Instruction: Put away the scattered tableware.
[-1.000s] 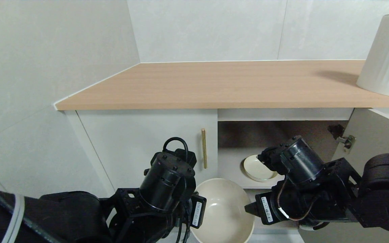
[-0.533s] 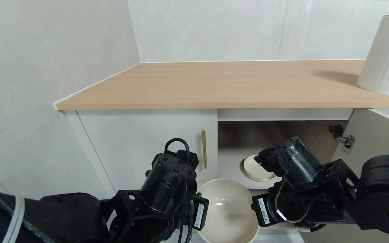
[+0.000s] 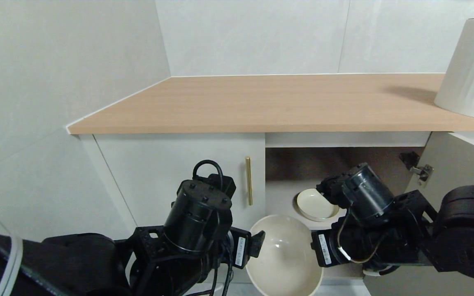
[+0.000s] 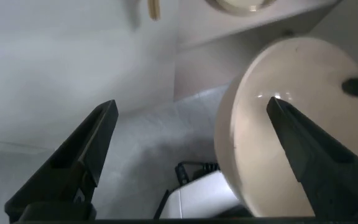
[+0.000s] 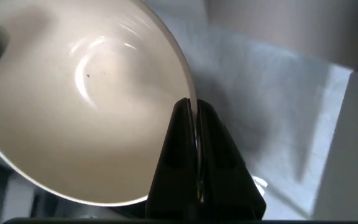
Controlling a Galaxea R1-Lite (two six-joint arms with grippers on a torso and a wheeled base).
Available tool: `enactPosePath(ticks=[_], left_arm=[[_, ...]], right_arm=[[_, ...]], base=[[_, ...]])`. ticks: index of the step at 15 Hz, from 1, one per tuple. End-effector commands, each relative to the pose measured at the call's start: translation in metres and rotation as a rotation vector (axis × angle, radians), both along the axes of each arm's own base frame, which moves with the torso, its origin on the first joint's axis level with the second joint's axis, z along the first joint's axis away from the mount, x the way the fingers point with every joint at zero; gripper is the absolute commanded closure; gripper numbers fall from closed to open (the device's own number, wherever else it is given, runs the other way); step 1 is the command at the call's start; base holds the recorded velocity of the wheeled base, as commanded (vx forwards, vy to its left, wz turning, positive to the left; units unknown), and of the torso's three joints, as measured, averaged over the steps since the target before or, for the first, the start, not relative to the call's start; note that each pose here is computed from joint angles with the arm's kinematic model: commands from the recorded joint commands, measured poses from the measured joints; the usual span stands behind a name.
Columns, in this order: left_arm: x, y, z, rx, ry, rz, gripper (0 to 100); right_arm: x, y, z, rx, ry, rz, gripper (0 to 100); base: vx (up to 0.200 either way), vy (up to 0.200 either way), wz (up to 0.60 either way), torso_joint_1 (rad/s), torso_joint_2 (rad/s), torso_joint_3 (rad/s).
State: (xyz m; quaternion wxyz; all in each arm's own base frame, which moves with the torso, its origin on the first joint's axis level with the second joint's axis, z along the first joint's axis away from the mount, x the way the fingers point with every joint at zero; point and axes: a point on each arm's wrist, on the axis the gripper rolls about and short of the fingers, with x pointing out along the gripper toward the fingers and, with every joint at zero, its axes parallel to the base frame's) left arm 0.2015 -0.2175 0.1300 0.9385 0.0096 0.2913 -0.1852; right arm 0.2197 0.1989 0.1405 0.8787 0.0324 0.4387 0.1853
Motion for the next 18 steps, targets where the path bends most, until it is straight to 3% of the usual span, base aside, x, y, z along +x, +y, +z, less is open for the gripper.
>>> enactPosePath(ticks=[1,8,11,18], left_arm=[[0.001,0.002,0.003,-0.014,-0.01,0.005,0],[0.004,0.01,0.012,-0.035,-0.029,0.034,0],[0.004,0.011,0.012,-0.036,-0.031,0.034,0],[0.004,0.011,0.013,-0.04,-0.034,0.034,0]], right_arm=[[0.026,-0.013,-0.019,0.004,0.002,-0.089,100],[0.083,-0.051,-0.07,0.071,-0.065,-0.306,100],[0.107,-0.065,-0.085,0.143,-0.191,-0.379,100],[0.144,-0.088,-0.106,0.127,-0.279,-0.518,100]], base=[[0.0,0.0,0.0,0.0,0.0,0.0],[0.0,0.0,0.0,0.0,0.0,0.0],[0.0,0.0,0.0,0.0,0.0,0.0],[0.0,0.0,0.0,0.0,0.0,0.0]])
